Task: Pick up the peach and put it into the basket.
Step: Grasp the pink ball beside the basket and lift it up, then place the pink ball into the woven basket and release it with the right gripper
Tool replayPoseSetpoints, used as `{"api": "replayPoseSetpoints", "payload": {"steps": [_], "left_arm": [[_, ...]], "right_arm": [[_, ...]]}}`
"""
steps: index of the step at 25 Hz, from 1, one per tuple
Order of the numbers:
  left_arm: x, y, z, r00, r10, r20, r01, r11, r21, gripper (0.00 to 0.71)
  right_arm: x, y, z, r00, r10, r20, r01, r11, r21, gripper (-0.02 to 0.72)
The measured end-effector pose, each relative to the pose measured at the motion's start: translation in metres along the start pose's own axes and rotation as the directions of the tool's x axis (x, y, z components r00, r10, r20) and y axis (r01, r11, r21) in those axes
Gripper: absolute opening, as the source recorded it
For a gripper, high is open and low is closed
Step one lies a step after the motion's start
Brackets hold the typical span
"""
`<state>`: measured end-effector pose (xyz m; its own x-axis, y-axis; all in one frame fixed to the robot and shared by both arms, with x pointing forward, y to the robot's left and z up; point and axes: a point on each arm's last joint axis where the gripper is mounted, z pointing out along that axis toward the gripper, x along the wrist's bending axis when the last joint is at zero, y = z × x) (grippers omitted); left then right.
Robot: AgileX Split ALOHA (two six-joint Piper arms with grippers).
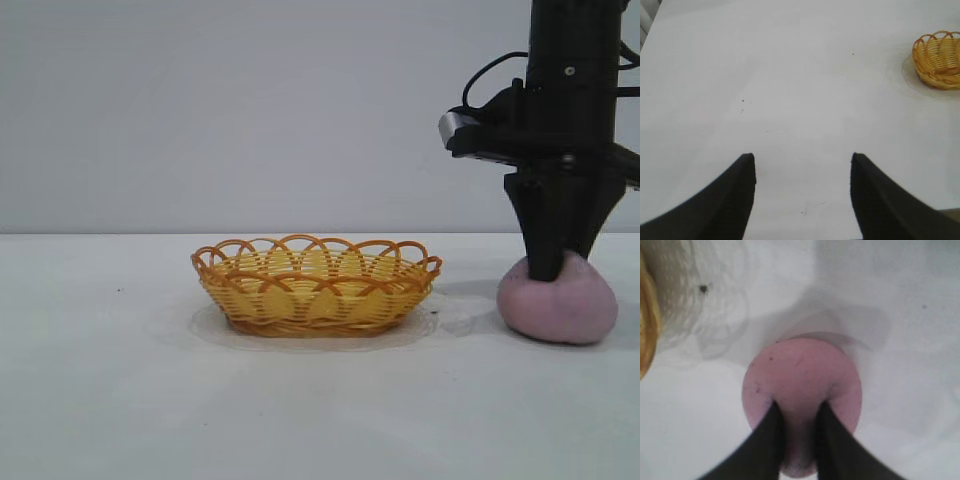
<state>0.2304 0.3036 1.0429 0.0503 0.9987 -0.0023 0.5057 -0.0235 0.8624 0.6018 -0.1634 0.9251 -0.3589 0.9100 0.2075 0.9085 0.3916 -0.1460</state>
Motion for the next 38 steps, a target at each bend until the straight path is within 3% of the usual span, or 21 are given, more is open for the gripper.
{"api": "replayPoseSetpoints", "payload": {"steps": [1,11,16,21,29,30,32,33,38], "left_arm": [[0.0,0.0,0.0,1.0,0.0,0.0,0.0,1.0,0.0,0.366],[0.0,0.0,0.0,1.0,0.0,0.0,0.0,1.0,0.0,0.366],[0.0,0.0,0.0,1.0,0.0,0.0,0.0,1.0,0.0,0.366],[0.0,0.0,0.0,1.0,0.0,0.0,0.0,1.0,0.0,0.366],[0.0,0.0,0.0,1.0,0.0,0.0,0.0,1.0,0.0,0.366],[0.0,0.0,0.0,1.0,0.0,0.0,0.0,1.0,0.0,0.366],[0.0,0.0,0.0,1.0,0.0,0.0,0.0,1.0,0.0,0.366],[0.0,0.0,0.0,1.0,0.0,0.0,0.0,1.0,0.0,0.366],[0.0,0.0,0.0,1.0,0.0,0.0,0.0,1.0,0.0,0.366]], "right_arm": [[0.0,0.0,-0.001,1.0,0.0,0.0,0.0,1.0,-0.002,0.0],[0.018,-0.016,-0.059,0.999,-0.037,0.007,0.038,0.987,-0.157,0.0],[0.058,-0.016,-0.08,0.99,-0.138,0.011,0.137,0.964,-0.229,0.0],[0.107,-0.012,-0.074,0.968,-0.25,0.015,0.244,0.928,-0.281,0.0],[0.141,0.009,-0.024,0.952,-0.306,0.008,0.295,0.911,-0.289,0.0],[0.14,0.012,-0.018,0.953,-0.302,0.007,0.291,0.913,-0.287,0.059],[0.139,0.016,-0.011,0.955,-0.297,0.008,0.287,0.914,-0.286,0.059],[0.139,0.017,-0.008,0.956,-0.295,0.009,0.285,0.915,-0.286,0.121],[0.138,0.02,-0.006,0.956,-0.292,0.012,0.282,0.911,-0.301,0.287]]}}
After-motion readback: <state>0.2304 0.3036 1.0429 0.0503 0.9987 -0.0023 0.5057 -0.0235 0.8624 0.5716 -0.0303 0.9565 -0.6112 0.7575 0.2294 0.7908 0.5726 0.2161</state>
